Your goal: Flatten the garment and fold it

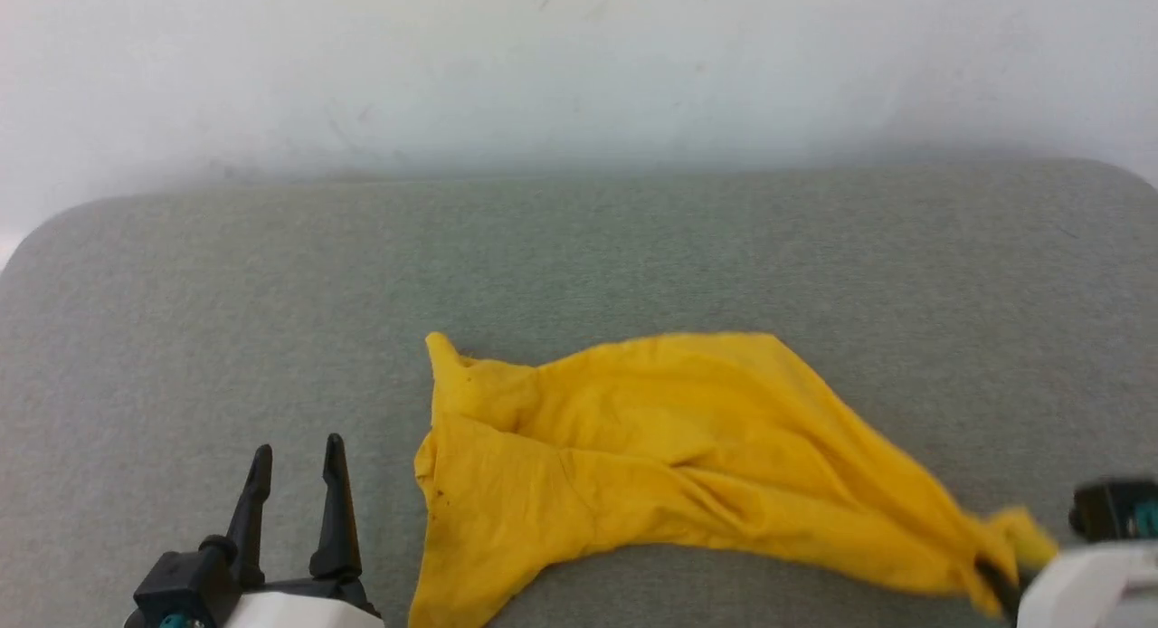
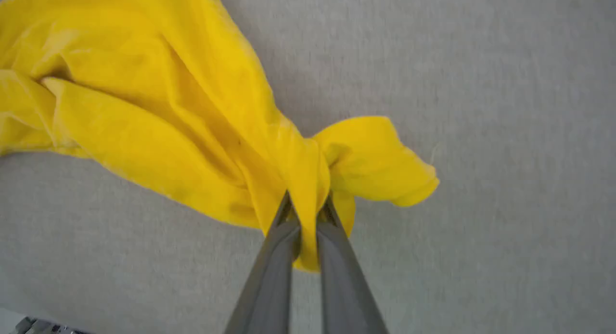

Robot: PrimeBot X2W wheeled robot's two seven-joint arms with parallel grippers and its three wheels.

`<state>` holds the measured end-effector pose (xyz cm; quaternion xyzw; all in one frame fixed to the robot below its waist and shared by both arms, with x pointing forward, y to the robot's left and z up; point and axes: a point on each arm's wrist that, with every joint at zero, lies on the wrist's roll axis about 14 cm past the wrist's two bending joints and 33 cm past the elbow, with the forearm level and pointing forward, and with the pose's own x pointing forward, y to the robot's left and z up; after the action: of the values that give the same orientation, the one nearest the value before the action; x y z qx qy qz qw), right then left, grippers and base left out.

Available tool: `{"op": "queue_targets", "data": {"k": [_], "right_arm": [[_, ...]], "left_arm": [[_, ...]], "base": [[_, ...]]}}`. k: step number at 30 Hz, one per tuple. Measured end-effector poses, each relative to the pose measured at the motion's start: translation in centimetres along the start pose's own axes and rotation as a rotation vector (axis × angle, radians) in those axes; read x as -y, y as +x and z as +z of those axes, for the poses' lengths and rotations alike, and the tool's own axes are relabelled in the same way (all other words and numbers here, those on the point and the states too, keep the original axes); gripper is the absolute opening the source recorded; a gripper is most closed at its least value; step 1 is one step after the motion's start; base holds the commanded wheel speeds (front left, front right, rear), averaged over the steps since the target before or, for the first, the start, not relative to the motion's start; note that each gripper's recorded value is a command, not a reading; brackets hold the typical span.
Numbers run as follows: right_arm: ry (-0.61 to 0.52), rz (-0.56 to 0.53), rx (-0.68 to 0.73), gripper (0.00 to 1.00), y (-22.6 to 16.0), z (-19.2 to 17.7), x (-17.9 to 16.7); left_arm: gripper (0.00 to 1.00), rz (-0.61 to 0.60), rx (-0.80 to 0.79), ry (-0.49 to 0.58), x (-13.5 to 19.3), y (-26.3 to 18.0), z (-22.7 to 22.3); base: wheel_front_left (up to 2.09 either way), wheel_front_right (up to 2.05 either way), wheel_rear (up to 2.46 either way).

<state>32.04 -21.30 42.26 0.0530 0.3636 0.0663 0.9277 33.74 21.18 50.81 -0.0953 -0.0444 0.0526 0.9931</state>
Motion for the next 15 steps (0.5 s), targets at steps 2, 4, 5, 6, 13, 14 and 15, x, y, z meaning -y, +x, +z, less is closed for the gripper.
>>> {"op": "queue_targets", "data": {"k": [2,4,5,6,13,14,15], "right_arm": [[0.079,-0.025,-0.072,0.00,-1.9,-3.5,-0.1],[0.159,-0.043,-0.160,0.00,-3.4,-7.1,-0.5],[0.189,-0.047,-0.209,0.00,-4.0,-8.8,-0.9],[0.218,-0.043,-0.250,0.18,-4.5,-10.2,-1.3],[0.256,0.028,0.066,1.00,-3.6,-2.7,-2.8],[0.245,0.033,0.150,1.00,-3.3,-0.3,-2.7],[0.232,0.043,0.216,1.00,-2.9,1.7,-2.8]], "left_arm": [[1.00,-0.022,-0.002,0.001,0.6,0.3,0.0],[1.00,-0.040,-0.013,0.002,1.1,0.6,-0.3],[1.00,-0.046,-0.015,0.003,1.2,0.6,-0.3],[1.00,-0.051,-0.016,0.003,1.4,0.7,-0.4],[1.00,-0.038,-0.038,0.006,1.1,0.6,-1.0],[1.00,-0.035,-0.040,0.006,1.0,0.5,-1.0],[1.00,-0.031,-0.041,0.006,0.9,0.5,-1.1]], "base": [[0.00,0.00,0.00],[0.00,0.00,0.00],[0.00,0.00,0.00],[0.00,0.00,0.00],[0.00,0.00,0.00],[0.00,0.00,0.00],[0.00,0.00,0.00]]}}
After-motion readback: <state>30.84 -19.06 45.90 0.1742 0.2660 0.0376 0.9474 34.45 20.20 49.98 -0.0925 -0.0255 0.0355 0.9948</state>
